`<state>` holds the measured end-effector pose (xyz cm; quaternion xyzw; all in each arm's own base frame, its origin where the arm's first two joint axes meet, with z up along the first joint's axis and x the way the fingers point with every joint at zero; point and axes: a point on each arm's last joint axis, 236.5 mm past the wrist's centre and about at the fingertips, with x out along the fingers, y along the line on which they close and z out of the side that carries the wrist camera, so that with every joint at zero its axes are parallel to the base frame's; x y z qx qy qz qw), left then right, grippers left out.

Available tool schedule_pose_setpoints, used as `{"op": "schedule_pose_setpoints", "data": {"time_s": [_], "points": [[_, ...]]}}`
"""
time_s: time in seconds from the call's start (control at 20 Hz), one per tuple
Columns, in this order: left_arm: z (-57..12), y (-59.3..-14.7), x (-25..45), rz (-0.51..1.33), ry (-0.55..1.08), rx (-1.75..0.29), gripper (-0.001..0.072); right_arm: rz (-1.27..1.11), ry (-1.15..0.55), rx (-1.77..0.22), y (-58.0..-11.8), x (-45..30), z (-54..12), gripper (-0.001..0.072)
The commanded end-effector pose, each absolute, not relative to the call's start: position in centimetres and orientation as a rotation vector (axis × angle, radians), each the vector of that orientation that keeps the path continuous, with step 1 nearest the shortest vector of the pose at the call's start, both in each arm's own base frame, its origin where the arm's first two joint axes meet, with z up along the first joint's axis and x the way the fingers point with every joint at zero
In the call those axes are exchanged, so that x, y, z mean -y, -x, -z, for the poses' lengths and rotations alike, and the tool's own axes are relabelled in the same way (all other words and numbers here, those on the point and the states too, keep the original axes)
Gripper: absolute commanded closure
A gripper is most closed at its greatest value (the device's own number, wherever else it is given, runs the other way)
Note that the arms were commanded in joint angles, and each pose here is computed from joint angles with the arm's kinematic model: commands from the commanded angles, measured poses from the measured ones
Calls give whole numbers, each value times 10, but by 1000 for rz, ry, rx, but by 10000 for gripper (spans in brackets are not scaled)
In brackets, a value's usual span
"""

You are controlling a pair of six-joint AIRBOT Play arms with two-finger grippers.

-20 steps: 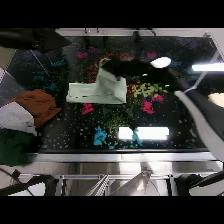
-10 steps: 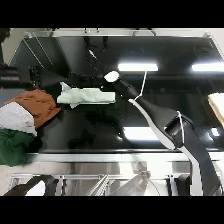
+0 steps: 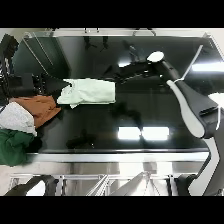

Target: Fold the shirts.

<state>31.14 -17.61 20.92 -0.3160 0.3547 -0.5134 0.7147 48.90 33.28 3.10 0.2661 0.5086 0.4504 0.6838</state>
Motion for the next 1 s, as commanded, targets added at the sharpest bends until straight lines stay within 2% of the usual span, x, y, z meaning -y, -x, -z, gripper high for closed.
{"op": "schedule_pose_setpoints", "data": {"time_s": [0.0,0.3,0.35,0.4,0.55,0.65,0.7,0.75,0.8,0.85,0.9,0.95], "points": [[-220,-314,177,1156,732,-741,690,-801,-622,-1302,-496,-267,22,3],[-219,-315,177,1150,733,-738,690,-769,-776,-1417,-489,-301,87,9],[-219,-315,177,1152,733,-739,691,-769,-798,-1413,-489,-314,93,27],[-220,-314,177,1156,732,-741,690,-765,-806,-1406,-489,-325,97,79],[-219,-310,178,1173,726,-749,690,-746,-808,-1383,-486,-357,103,80],[-219,-306,179,1189,714,-750,691,-742,-822,-1352,-487,-373,100,141],[-219,-304,179,1197,710,-752,691,-744,-833,-1341,-488,-380,98,141],[-220,-301,180,1209,707,-757,690,-754,-847,-1333,-487,-385,95,189],[-220,-299,180,1218,706,-763,690,-776,-847,-1323,-486,-388,91,384],[-220,-296,181,1230,704,-769,690,-793,-860,-1317,-486,-390,87,515],[-220,-295,181,1232,703,-771,690,-807,-884,-1316,-485,-393,81,625],[-220,-295,181,1231,703,-771,691,-816,-892,-1308,-486,-394,75,680]]}}
